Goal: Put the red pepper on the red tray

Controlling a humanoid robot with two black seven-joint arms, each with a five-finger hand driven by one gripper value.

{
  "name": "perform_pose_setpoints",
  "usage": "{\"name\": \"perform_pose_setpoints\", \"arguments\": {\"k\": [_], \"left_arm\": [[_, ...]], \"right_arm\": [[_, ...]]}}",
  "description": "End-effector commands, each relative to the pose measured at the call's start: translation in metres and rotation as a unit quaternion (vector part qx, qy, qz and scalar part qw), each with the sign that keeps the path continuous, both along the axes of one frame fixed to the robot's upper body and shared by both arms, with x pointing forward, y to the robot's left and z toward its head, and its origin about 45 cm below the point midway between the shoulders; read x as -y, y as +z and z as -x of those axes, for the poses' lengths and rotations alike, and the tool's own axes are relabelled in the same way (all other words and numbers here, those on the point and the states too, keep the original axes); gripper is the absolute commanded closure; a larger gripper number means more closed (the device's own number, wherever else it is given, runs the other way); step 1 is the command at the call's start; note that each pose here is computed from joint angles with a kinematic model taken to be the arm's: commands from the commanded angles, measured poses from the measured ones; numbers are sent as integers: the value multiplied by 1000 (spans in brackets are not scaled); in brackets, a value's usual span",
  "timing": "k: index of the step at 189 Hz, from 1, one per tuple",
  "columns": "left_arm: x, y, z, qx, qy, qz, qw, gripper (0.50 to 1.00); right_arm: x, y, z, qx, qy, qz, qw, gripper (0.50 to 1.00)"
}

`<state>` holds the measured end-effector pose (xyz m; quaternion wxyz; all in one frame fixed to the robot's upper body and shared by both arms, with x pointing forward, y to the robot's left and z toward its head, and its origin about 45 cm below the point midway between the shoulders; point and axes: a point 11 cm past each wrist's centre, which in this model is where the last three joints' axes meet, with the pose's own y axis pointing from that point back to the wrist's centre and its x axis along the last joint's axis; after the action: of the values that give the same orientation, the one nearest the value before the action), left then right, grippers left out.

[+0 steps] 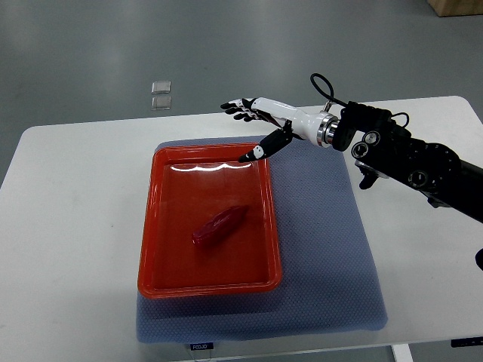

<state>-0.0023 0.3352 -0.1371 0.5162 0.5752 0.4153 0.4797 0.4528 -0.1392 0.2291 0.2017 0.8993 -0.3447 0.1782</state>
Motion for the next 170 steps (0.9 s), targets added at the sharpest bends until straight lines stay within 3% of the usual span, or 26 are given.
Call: {"name": "perform_pose_setpoints", "arguments": {"k": [1, 76, 170], "left_arm": [[0, 0, 0, 0, 0, 0, 1000, 500], [0, 0, 0, 0, 0, 0, 1000, 500], [0, 0, 0, 0, 0, 0, 1000, 500]], "right_arm": [[19, -12, -3, -56, -56, -62, 995, 589], [94, -65, -7, -243, -241, -265, 902, 589], [104, -66, -10, -239, -262, -275, 894, 585]]}}
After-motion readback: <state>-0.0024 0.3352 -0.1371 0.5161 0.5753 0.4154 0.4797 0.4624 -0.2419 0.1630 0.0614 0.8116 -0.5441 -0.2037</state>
